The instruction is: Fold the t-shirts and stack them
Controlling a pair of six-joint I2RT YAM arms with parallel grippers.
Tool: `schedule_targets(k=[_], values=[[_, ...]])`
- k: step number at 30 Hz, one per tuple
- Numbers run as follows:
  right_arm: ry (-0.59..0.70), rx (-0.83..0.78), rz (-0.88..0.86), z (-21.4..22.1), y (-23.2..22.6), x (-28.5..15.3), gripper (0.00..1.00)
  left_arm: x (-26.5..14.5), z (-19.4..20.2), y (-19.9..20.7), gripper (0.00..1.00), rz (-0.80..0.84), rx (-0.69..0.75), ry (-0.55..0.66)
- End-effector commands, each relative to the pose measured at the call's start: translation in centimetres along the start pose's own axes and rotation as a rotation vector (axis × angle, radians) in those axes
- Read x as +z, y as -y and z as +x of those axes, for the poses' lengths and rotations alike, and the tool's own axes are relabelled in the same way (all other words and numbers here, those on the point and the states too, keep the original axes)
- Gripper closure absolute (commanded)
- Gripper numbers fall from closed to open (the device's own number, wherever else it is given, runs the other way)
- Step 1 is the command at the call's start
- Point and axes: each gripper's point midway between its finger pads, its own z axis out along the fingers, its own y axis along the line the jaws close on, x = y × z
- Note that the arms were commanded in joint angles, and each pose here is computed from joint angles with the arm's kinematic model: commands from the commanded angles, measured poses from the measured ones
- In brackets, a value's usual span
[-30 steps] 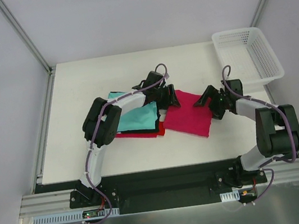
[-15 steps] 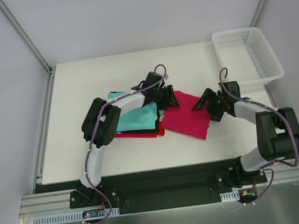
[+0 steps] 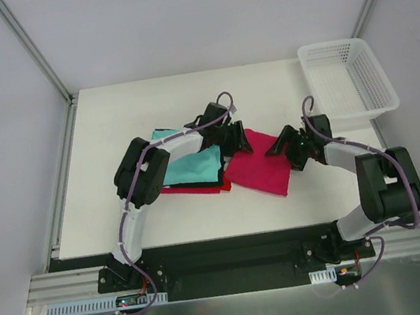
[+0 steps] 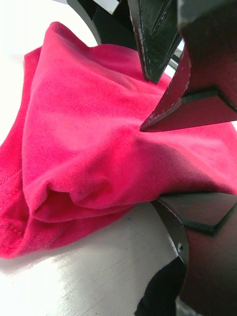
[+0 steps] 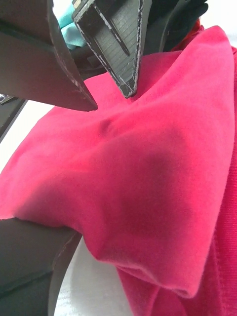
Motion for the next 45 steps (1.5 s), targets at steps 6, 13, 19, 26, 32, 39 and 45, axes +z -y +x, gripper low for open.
schedule_targets(k=[6, 13, 19, 26, 32, 39, 45], values=[[-0.079, 0.028, 0.060, 2.4, 1.5, 1.7, 0.71, -0.3, 2.4, -0.8, 0.57, -0.045, -0.043, -0.067], [-0.087, 0.027, 0.063, 2.7, 1.7, 1.8, 0.85, -0.4, 2.3, -0.3, 0.74, -0.035, -0.048, -0.064], [-0.084, 0.004, 0.066, 1.9, 0.8, 1.3, 0.89, -1.6, 0.9, 1.5, 0.96, -0.006, -0.022, -0.024], [-0.072, -0.004, 0.044, 0.9, -0.8, 0.6, 0.99, -2.1, -0.1, 3.2, 1.00, 0.029, -0.031, -0.006], [-0.039, -0.063, 0.048, -0.9, -3.2, -1.5, 0.99, -4.0, -1.9, 4.9, 1.00, 0.019, -0.005, 0.034], [-0.002, -0.100, 0.033, -2.3, -5.3, -3.4, 0.99, -6.4, -3.6, 7.5, 1.00, 0.042, 0.019, 0.076], [0.014, -0.118, 0.024, -3.0, -6.3, -4.4, 0.99, -7.9, -4.6, 8.6, 1.00, 0.044, 0.025, 0.101]])
